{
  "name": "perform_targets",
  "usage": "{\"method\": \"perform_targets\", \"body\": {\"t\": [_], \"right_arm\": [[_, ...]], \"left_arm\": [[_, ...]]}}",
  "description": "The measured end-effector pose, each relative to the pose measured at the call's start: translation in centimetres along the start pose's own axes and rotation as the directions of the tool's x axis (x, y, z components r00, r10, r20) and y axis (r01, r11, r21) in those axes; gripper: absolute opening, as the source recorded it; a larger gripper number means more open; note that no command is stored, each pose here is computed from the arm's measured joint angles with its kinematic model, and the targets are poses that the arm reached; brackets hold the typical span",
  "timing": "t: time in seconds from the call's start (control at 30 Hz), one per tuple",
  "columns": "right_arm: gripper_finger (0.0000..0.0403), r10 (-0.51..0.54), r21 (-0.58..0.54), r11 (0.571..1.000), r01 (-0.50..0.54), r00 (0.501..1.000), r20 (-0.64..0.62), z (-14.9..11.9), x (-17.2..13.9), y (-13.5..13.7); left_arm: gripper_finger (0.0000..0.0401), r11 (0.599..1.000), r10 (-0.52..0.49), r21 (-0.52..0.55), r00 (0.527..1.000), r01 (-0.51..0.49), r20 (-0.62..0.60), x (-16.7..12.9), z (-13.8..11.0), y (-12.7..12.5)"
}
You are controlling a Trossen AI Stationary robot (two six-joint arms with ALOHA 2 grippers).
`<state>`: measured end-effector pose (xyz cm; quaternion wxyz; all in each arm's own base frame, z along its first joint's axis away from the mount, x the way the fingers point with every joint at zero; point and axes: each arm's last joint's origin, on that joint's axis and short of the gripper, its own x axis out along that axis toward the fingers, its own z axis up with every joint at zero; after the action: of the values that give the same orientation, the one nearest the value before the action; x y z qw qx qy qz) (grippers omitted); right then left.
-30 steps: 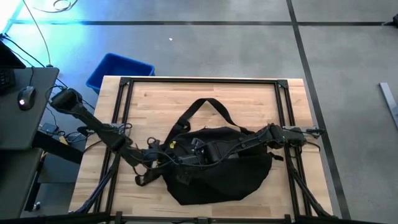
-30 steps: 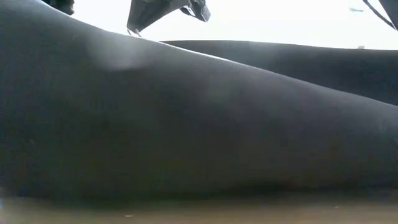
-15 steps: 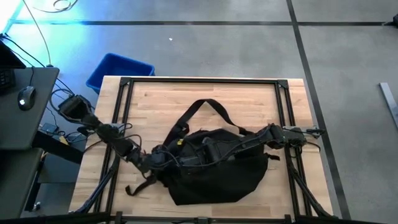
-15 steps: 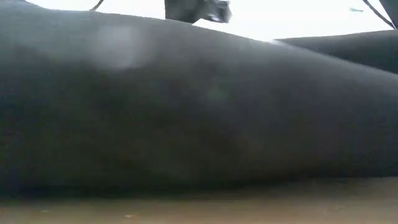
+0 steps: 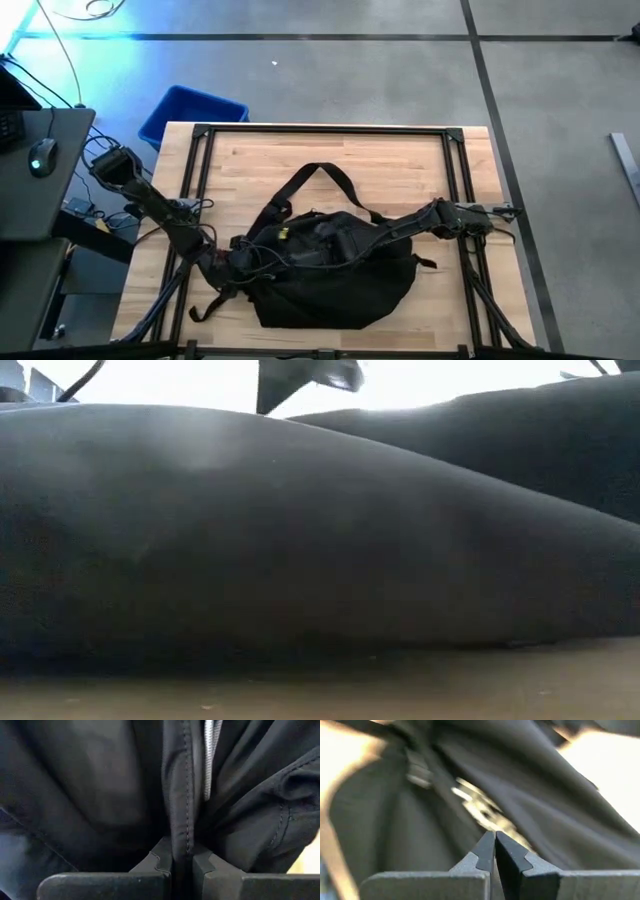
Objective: Unpack backpack
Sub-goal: Close the black backpack
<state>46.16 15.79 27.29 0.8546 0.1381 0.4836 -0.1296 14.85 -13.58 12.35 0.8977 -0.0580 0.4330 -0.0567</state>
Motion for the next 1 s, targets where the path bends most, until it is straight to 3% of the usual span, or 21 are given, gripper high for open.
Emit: {"method": "perform_targets", "body": {"t": [0.07, 0.2, 0.4, 0.57, 0.67, 0.8, 1.0], "right_arm": [[0.0, 0.136, -0.109, 0.986, -0.129, 0.989, 0.064, 0.9, 0.3, 1.0], [0.0006, 0.265, -0.337, 0.918, -0.209, 0.956, 0.128, 1.5, 1.8, 2.4], [0.0084, 0.23, -0.416, 0.893, -0.171, 0.969, 0.096, 0.9, 4.2, 2.4], [0.0176, 0.134, -0.439, 0.897, -0.052, 0.979, 0.156, 1.0, 4.7, 2.1], [0.0203, 0.108, -0.477, 0.879, -0.022, 0.982, 0.155, 0.8, 5.1, 2.1], [0.0197, 0.1, -0.486, 0.874, -0.018, 0.985, 0.143, 0.5, 6.2, 2.2], [0.0133, 0.104, -0.458, 0.889, -0.029, 0.985, 0.139, 0.3, 7.0, 2.3]], "left_arm": [[0.0, 0.999, -0.033, -0.001, 0.999, 0.033, 0.043, -0.5, 0.5, -0.2], [0.0, 0.999, -0.051, -0.004, 0.992, 0.052, 0.117, -1.6, 1.4, -0.1], [0.0, 0.998, -0.059, -0.026, 0.984, 0.064, 0.166, -2.3, 2.1, 0.1], [0.0, 0.997, -0.063, -0.034, 0.984, 0.069, 0.166, -2.2, 2.2, 0.2], [0.0, 0.997, -0.066, -0.032, 0.984, 0.072, 0.166, -2.2, 2.2, 0.1], [0.0, 0.997, -0.075, -0.024, 0.984, 0.079, 0.16, -2.2, 2.2, 0.1], [0.0, 0.996, -0.077, -0.022, 0.985, 0.081, 0.156, -2.2, 2.2, 0.1]]}}
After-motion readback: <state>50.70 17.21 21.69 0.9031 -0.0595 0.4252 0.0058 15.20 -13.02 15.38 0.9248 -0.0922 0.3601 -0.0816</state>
